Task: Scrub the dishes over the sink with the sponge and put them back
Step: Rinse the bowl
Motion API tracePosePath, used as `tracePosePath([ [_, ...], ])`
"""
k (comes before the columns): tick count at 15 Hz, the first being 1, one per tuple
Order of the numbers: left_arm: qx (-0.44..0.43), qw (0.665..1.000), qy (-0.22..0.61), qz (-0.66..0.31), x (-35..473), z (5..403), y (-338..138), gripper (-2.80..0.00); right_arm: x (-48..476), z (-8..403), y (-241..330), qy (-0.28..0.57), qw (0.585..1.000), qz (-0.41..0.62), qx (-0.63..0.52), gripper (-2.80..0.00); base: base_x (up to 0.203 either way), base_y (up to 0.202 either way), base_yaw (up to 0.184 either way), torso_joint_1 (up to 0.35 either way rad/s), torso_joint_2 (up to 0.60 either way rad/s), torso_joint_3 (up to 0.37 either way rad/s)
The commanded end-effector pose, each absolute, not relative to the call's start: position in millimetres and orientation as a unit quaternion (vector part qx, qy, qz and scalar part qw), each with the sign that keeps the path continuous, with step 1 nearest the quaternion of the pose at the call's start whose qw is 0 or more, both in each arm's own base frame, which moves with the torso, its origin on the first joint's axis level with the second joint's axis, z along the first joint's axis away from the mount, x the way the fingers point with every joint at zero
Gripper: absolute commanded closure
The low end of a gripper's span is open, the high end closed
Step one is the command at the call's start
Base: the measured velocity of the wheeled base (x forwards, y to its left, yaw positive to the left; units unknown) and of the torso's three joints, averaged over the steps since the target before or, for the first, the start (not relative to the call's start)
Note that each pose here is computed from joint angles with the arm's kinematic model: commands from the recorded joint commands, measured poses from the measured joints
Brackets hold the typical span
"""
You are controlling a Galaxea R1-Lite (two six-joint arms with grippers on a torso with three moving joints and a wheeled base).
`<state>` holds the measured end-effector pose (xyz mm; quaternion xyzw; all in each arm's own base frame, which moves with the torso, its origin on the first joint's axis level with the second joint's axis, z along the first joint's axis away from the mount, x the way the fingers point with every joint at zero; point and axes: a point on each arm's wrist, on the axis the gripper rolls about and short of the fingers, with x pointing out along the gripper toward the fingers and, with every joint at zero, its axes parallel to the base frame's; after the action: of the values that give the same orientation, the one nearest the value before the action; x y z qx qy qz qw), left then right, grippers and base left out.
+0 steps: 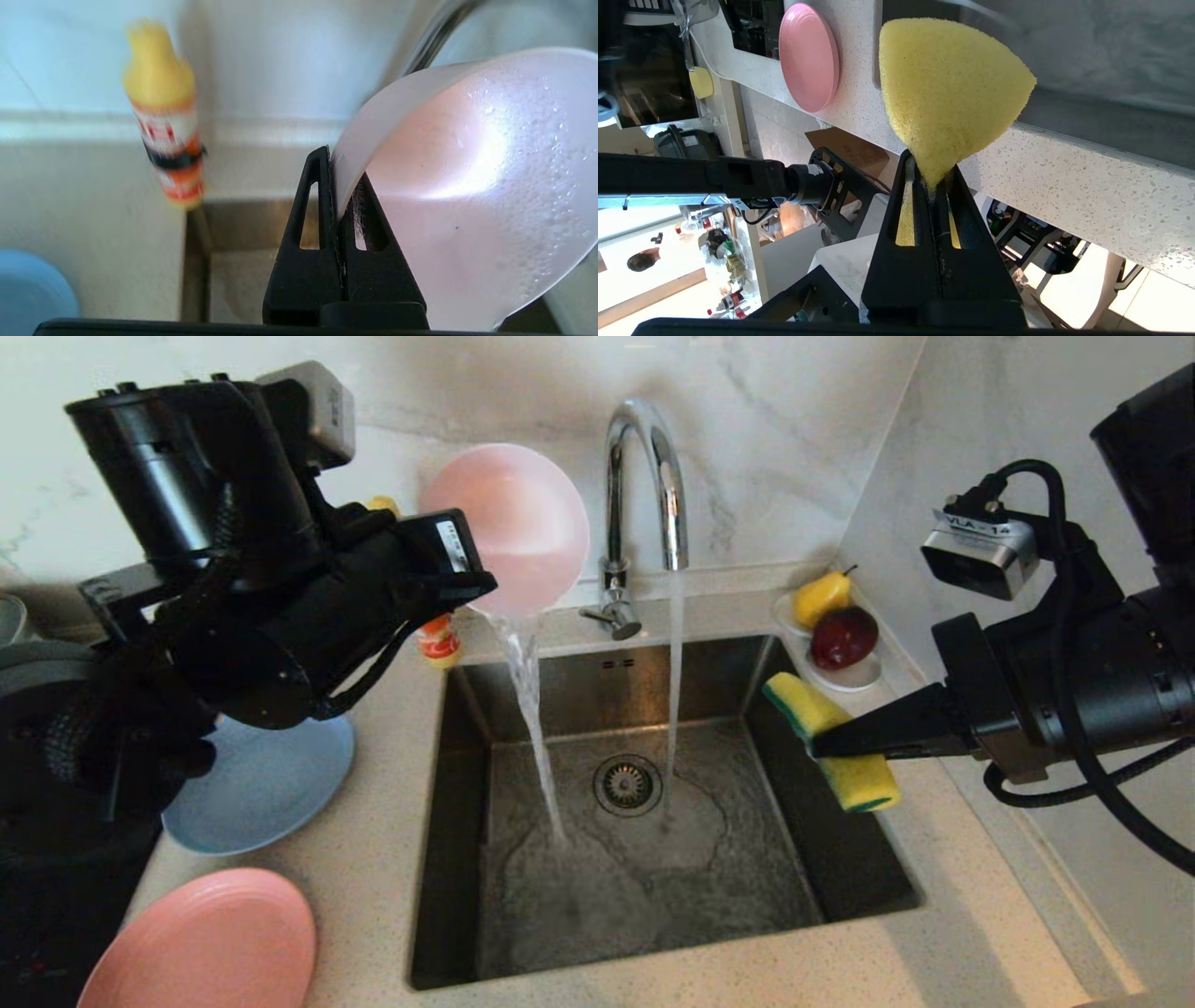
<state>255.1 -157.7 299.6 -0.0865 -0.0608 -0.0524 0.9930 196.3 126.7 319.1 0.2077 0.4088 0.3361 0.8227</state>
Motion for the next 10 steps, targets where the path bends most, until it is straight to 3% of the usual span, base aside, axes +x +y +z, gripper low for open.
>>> tracePosePath([
  [1,-0.091,0.99,-0.094,-0.053,240,313,-148,0.0,199,317,128,0.414,0.82,0.336,0.209,0.0,0.0,0.0,0.0,0.0,0.0,0.0],
  [10,-0.084,0.978,-0.168,-0.093,220,322,-137,0.0,198,322,130,0.408,0.82,0.343,0.208,0.0,0.0,0.0,0.0,0.0,0.0,0.0],
])
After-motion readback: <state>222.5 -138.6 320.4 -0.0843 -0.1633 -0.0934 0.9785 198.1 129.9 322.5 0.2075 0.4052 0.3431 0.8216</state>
